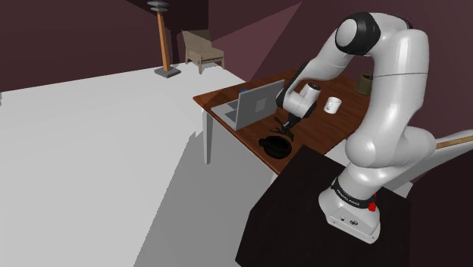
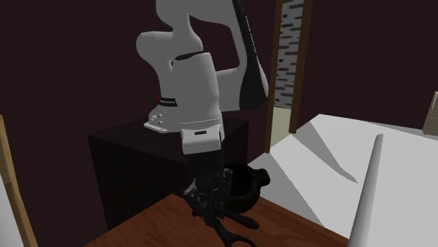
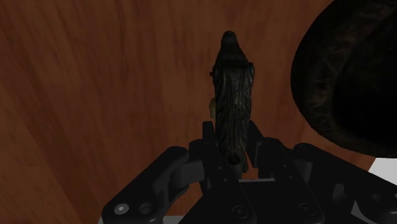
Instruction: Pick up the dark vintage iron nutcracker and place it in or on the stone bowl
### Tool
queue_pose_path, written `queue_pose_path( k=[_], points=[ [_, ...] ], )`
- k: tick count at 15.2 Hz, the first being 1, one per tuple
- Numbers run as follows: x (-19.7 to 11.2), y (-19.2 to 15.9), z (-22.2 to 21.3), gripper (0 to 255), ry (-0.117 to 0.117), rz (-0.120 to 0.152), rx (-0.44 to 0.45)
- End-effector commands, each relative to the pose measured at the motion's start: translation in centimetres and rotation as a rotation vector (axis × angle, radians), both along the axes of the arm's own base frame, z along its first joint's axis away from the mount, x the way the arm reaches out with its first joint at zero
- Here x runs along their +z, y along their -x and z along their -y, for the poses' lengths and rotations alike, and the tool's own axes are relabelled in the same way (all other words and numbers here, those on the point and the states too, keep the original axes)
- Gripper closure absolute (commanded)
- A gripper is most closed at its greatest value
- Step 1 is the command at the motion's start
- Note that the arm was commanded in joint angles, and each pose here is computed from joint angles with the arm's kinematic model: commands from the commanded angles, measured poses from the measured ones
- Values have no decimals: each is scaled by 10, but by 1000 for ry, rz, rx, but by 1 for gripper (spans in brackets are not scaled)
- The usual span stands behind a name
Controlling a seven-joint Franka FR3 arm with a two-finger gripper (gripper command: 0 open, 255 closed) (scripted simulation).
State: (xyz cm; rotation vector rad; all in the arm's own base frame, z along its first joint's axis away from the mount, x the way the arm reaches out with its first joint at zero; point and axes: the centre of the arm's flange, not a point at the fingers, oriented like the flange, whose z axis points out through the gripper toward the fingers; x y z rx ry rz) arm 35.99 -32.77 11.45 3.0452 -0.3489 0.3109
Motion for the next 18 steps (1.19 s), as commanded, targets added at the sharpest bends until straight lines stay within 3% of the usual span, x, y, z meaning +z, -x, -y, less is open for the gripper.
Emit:
queue_pose_path(
  k=[1, 18],
  points=[
    [11, 1, -1, 255, 0, 0, 0],
    [101, 1, -1, 255, 0, 0, 0]
  ],
)
